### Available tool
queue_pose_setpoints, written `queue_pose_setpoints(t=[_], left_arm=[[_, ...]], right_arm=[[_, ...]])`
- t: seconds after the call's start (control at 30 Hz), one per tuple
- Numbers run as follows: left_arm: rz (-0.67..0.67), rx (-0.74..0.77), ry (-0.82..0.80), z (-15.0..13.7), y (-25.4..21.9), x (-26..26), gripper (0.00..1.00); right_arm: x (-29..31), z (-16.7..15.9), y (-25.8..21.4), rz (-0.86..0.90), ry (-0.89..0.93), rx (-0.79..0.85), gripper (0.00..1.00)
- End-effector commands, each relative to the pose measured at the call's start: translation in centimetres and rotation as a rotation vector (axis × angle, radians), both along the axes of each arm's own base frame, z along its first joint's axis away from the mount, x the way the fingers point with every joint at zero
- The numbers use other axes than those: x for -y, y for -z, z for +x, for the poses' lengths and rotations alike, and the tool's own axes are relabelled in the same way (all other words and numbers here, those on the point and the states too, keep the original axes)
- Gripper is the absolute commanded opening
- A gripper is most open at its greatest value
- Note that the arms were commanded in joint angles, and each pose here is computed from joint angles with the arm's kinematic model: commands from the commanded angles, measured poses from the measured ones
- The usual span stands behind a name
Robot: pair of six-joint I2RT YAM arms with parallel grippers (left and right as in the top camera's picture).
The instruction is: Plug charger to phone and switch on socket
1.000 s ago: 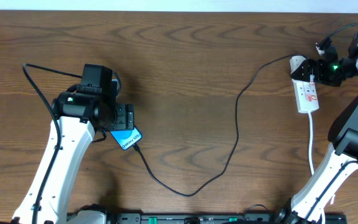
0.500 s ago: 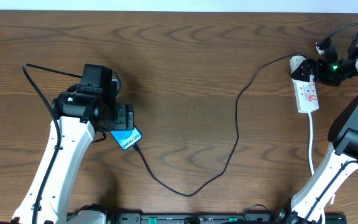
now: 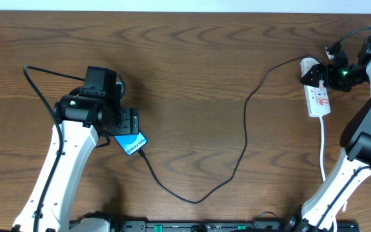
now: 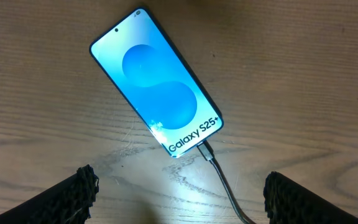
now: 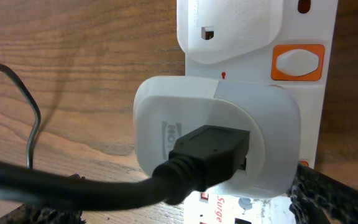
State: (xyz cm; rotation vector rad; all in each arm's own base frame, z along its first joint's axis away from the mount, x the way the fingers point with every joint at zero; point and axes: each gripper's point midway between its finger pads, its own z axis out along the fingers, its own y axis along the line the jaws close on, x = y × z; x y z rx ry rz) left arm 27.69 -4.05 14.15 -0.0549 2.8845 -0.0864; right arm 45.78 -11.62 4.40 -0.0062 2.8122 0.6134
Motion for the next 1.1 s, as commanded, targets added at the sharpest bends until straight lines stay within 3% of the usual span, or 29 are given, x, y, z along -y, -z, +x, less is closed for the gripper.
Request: queue_pose_setpoints(t=[0.0,1.07], left_arm=[[0.011,0.024,0.007,0.2,-0.7,-0.1,0.88],[0.011,0.024,0.007,0.2,-0.7,-0.1,0.88]], right_arm=[[-1.8,-0.5,0.8,0.06,-0.009,-0.033,0.99],[-2.9,0.1,0.1,0.148,0.058,-0.037,0.99]])
